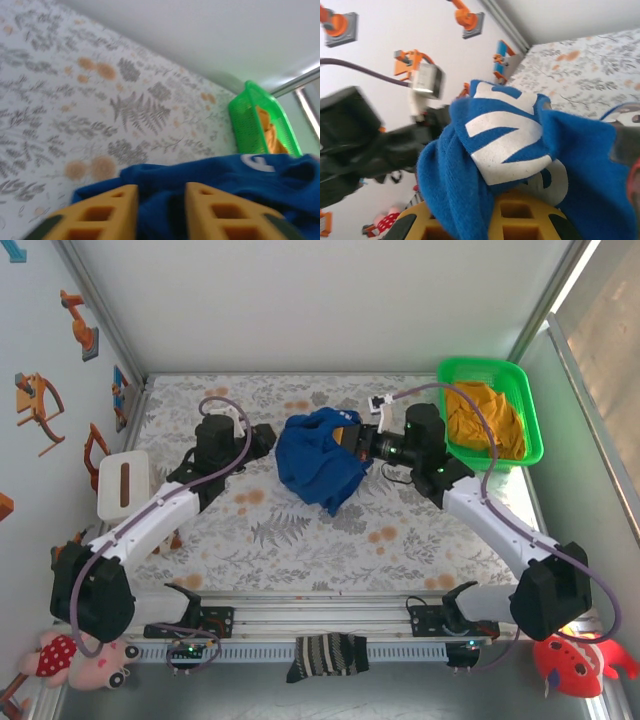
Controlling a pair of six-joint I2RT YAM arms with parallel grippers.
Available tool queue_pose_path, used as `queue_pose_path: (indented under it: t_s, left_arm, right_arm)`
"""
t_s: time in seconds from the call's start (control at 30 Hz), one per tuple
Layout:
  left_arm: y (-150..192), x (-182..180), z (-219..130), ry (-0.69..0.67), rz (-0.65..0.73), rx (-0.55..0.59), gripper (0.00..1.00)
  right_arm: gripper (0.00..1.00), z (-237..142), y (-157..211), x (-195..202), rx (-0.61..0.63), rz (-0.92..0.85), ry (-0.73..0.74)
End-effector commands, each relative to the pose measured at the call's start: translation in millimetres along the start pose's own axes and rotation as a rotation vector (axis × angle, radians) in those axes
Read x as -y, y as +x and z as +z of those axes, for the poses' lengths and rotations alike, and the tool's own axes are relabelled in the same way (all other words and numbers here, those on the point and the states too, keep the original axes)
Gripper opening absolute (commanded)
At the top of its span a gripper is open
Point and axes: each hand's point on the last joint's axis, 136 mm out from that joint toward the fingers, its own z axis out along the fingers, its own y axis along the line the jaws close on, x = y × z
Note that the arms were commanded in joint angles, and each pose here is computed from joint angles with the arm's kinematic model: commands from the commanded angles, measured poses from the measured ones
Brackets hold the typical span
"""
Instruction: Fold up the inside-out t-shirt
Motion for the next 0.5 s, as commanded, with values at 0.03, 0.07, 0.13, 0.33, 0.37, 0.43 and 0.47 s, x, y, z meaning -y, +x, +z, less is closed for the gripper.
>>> queue_pose_path:
  t_s: [0.03, 0.07, 0.13, 0.33, 0.37, 0.43, 0.47]
  left_arm:
    - [10.4, -7.1, -6.1, -0.005, -0.010, -0.018, 0.76]
    - [9.2, -4.0, -12.2, 0.002, -0.008, -0.005, 0.79]
    - [6.4, 5.6, -24.2, 0.023, 0.005, 0.026, 0.81]
    - [15.0, 59.4, -45.2, 0.156, 0.155, 0.052, 0.80]
    - [21.6, 69.6, -44.8, 0.181, 0.200, 0.040, 0.80]
    - [31.5, 81.9, -41.5, 0.202, 0.266, 0.021, 0.80]
    - [35.2, 87.2, -38.9, 0.213, 0.292, 0.013, 0.79]
  right_arm:
    - [0.00, -2.9, 1.7, -7.2, -0.003, 0.016, -0.164]
    - [0.00, -3.4, 1.7, -5.7, -0.002, 0.021, -0.172]
    - [0.00, -2.2, 4.5, -2.1, -0.010, 0.028, -0.176]
    - [0.00, 4.1, 15.3, 9.6, -0.040, 0.061, -0.172]
    - [0.00, 5.0, 17.1, 11.3, -0.044, 0.069, -0.170]
    - [0.00, 5.5, 18.4, 13.5, -0.046, 0.074, -0.166]
    - [0.00, 5.5, 19.3, 13.9, -0.049, 0.077, -0.165]
